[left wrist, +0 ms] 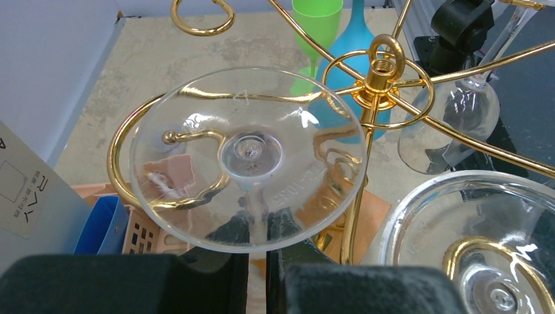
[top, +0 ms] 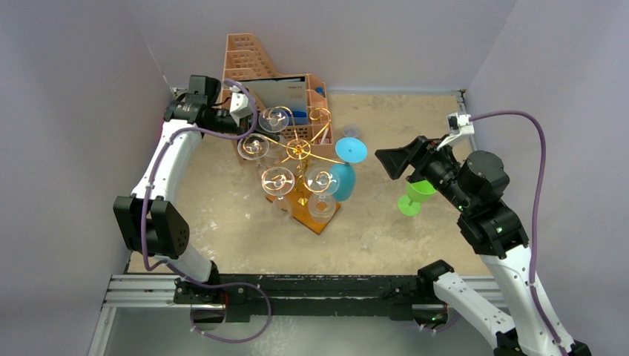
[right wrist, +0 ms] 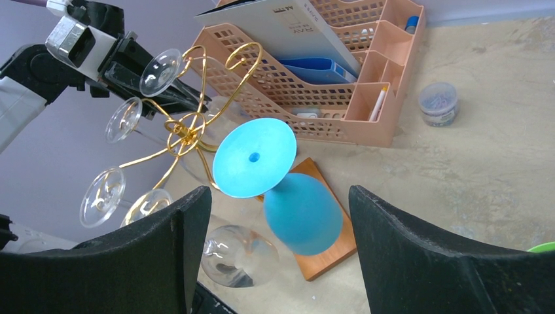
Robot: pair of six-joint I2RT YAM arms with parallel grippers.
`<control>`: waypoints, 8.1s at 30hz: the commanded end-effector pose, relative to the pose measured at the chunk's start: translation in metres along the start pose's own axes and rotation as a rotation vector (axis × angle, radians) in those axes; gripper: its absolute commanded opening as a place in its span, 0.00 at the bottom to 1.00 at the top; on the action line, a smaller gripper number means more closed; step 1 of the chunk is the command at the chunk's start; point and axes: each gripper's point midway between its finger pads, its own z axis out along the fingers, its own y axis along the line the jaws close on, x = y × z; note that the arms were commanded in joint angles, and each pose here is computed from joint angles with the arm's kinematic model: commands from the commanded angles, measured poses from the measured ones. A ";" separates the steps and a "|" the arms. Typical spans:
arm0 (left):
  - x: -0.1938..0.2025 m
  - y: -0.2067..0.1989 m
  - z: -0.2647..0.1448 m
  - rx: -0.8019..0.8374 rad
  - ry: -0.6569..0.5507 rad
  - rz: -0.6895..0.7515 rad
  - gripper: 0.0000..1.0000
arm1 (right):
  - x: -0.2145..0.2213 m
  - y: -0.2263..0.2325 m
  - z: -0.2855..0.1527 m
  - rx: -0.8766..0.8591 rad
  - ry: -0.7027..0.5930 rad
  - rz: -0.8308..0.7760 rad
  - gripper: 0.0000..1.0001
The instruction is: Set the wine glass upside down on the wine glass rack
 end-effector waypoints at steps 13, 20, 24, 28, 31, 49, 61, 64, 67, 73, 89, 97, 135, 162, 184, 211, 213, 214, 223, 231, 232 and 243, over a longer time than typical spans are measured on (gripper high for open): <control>-0.011 0.013 0.001 -0.027 0.011 0.106 0.00 | -0.008 0.002 0.003 -0.004 -0.039 0.011 0.78; -0.019 0.011 -0.002 -0.054 0.010 0.176 0.00 | -0.001 0.012 0.009 -0.060 0.016 0.010 0.78; -0.026 0.009 -0.009 -0.069 0.008 0.202 0.00 | 0.006 0.012 0.016 -0.051 0.086 0.026 0.77; -0.032 0.007 -0.015 -0.053 -0.029 0.197 0.00 | 0.005 0.023 0.024 -0.102 0.121 0.055 0.79; -0.032 0.007 -0.015 -0.046 -0.035 0.192 0.00 | 0.002 0.030 0.033 -0.128 0.141 0.069 0.80; -0.031 0.009 -0.010 0.000 -0.054 0.186 0.00 | -0.013 0.048 0.132 -0.255 0.194 0.038 0.76; -0.026 0.010 -0.010 -0.012 -0.019 0.183 0.00 | 0.003 0.049 0.176 -0.259 0.302 0.123 0.27; -0.027 0.010 -0.010 -0.014 -0.019 0.188 0.00 | 0.012 0.047 0.179 -0.253 0.343 0.153 0.13; -0.026 0.010 -0.009 -0.005 -0.030 0.176 0.00 | 0.018 0.047 0.180 -0.261 0.369 0.173 0.00; -0.023 0.011 -0.006 0.008 -0.050 0.165 0.00 | 0.025 0.050 0.180 -0.298 0.400 0.178 0.00; -0.024 0.012 0.002 0.062 -0.139 0.106 0.00 | 0.035 0.057 0.180 -0.370 0.454 0.178 0.00; -0.014 0.029 0.009 -0.041 -0.084 0.125 0.00 | 0.038 0.054 0.182 -0.365 0.452 0.177 0.00; -0.023 0.038 -0.023 -0.300 -0.118 0.235 0.00 | 0.028 0.049 0.179 -0.290 0.415 0.208 0.17; -0.007 0.022 -0.021 -0.224 -0.048 0.141 0.19 | -0.035 0.062 0.138 -0.249 0.231 0.136 0.84; -0.021 0.027 -0.068 -0.421 -0.015 0.079 0.53 | -0.025 0.041 0.115 -0.113 0.237 0.123 0.85; -0.026 -0.055 -0.215 -1.639 -0.110 -0.743 0.82 | 0.023 -0.140 -0.052 0.842 0.256 -0.216 0.76; -0.034 -0.066 -0.205 -1.575 -0.128 -0.726 0.84 | 0.033 -0.151 -0.062 0.907 0.328 -0.250 0.70; -0.040 -0.073 -0.199 -1.535 -0.141 -0.710 0.84 | 0.035 -0.156 -0.063 0.931 0.348 -0.270 0.66; -0.089 -0.123 -0.137 -1.112 -0.168 -0.657 0.80 | 0.081 -0.160 -0.033 0.827 0.509 -0.239 0.63; -0.107 -0.136 -0.113 -0.920 -0.171 -0.618 0.77 | 0.118 -0.173 -0.016 0.829 0.753 -0.216 0.43; -0.107 -0.135 -0.113 -0.918 -0.170 -0.618 0.77 | 0.119 -0.176 -0.015 0.829 0.766 -0.220 0.41; -0.123 -0.138 -0.093 -0.740 -0.197 -0.615 0.77 | 0.126 -0.187 -0.002 0.792 0.809 -0.216 0.31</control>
